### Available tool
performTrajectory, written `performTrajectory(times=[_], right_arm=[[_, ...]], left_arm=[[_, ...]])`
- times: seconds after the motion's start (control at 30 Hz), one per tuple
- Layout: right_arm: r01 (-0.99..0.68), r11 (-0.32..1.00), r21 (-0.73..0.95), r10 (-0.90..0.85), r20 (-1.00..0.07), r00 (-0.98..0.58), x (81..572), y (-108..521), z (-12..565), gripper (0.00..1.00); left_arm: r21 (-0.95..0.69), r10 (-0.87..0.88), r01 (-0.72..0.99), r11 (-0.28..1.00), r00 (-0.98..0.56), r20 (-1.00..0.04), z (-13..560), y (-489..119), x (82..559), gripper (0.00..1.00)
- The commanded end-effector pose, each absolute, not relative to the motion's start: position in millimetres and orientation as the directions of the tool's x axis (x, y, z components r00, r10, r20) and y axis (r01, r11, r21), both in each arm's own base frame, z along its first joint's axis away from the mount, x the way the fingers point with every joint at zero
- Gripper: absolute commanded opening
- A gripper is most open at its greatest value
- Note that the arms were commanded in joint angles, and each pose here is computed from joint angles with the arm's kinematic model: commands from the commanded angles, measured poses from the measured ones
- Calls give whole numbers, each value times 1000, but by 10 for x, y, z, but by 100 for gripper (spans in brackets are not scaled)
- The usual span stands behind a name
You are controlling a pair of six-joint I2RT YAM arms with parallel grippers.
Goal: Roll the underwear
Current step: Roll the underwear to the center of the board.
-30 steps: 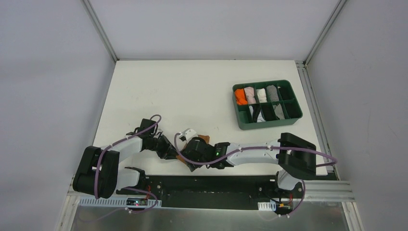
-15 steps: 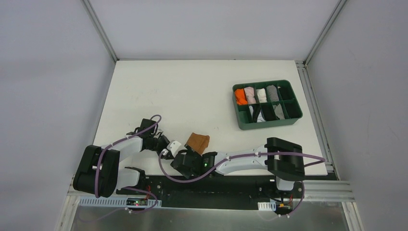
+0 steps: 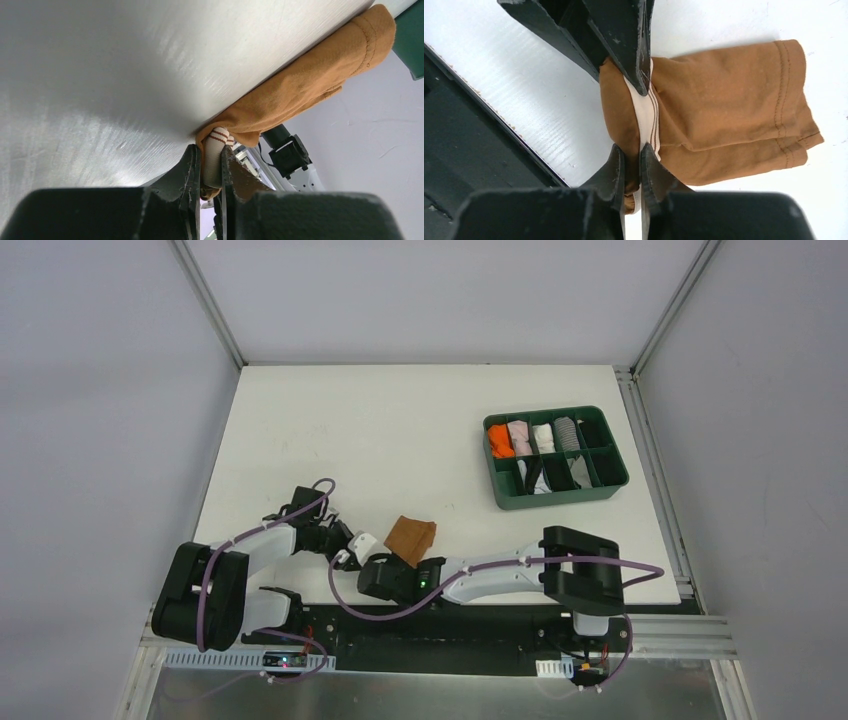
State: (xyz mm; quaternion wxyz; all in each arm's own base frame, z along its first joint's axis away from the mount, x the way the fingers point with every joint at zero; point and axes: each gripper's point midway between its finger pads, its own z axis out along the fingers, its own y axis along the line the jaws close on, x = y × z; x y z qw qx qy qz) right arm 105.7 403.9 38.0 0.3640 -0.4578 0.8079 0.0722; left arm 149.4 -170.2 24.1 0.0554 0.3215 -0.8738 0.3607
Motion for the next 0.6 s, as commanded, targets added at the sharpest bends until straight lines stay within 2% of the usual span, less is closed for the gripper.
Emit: performTrajectory(times=[0.0,0.13,0.23,0.3,0.37,0.57], right_arm=[[-763,643,-65,-587,-682,-436,1093,4041,421,0],[-745,638,193,-504,-627,-594,1000,4035,432,0],[-686,633,359,-430,-574,-697,993,4037,450,0],[-641,619,453,-406,-514,-756,963,4039,430,0],[-590,618,520,-373,-466,-802,987,4049,405,0],[-404,608,683,-252,-317,-914,1064,4051,316,0]], left_arm=[[-583,-532,-594,555,-792,301,217,-1668,1479,6],[-634,-538,-564,529,-801,263,405,-1692,1563,49],[-665,-552,-543,513,-802,228,543,-1694,1617,71],[-671,-572,-542,506,-793,210,572,-1675,1636,75],[-670,-586,-549,500,-784,205,567,-1660,1625,75],[-685,-585,-552,476,-780,222,555,-1671,1509,63]])
